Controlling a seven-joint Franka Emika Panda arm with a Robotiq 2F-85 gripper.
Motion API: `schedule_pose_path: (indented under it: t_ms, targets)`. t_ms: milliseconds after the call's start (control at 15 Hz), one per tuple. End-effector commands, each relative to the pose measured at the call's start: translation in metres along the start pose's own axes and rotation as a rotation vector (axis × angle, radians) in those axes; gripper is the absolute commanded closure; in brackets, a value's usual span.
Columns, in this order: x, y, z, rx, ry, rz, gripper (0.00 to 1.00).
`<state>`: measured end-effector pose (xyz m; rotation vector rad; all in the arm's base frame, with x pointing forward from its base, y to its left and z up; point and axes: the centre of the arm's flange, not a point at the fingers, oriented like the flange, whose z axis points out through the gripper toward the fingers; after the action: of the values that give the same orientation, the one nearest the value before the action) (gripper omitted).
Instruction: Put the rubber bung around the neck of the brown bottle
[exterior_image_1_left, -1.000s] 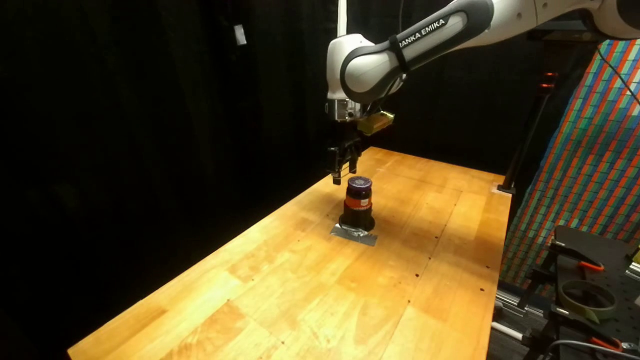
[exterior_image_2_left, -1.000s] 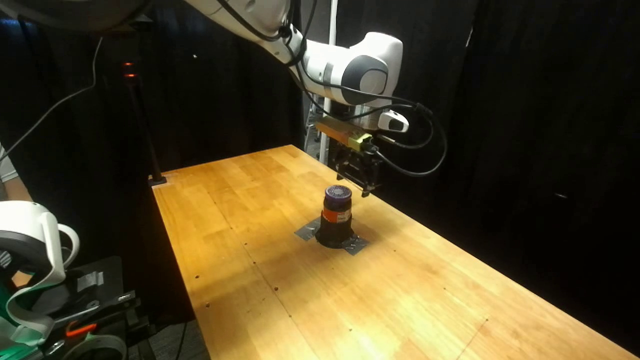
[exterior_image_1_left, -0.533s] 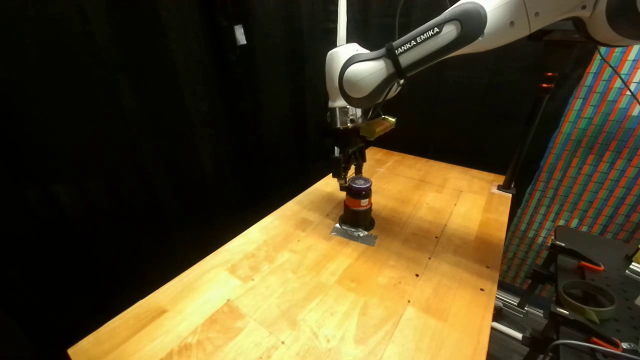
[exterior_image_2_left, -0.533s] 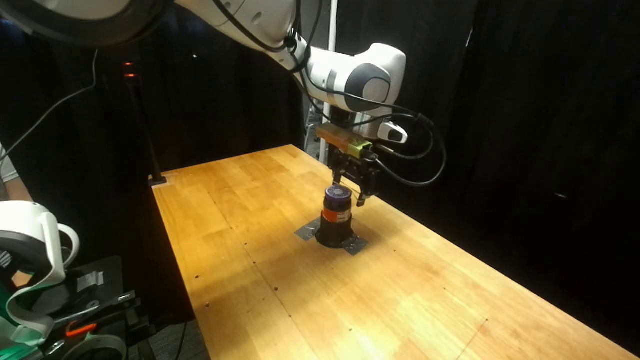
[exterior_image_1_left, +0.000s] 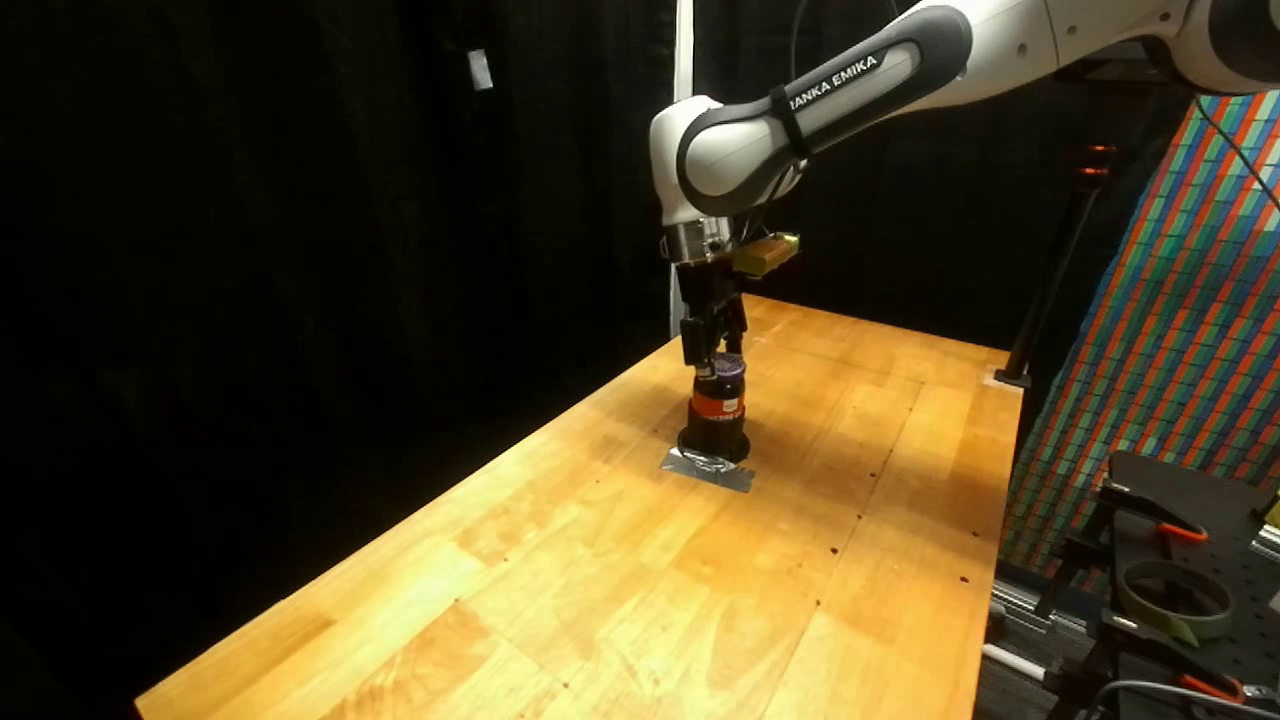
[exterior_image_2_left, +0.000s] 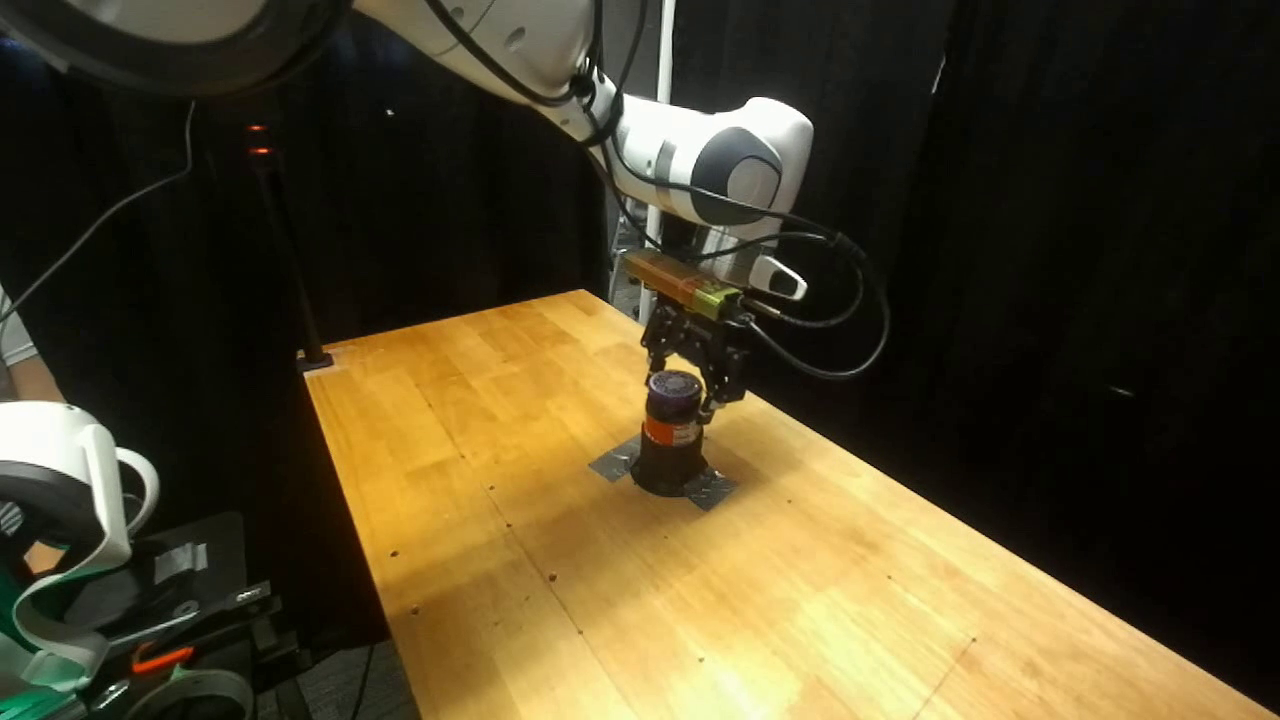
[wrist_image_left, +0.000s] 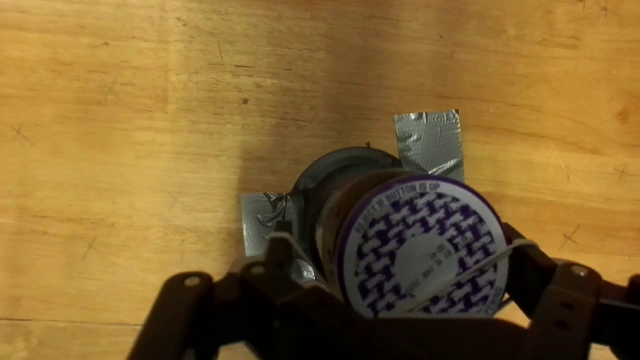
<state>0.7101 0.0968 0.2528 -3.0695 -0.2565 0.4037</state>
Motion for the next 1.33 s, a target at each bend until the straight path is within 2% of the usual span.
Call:
schedule_pose_path:
  t_ms: [0, 267, 733, 1267]
  targets:
    - [-0.002, 0.008, -0.014, 0.023, -0.055, -0.027, 0.0]
    - [-0.013, 0.014, -0.016, 0.032, -0.089, -0.04, 0.0]
    - [-0.022, 0.004, 0.015, 0.025, -0.14, -0.055, 0.0]
    - [-0.015, -0.007, 0.037, -0.004, -0.079, 0.0, 0.0]
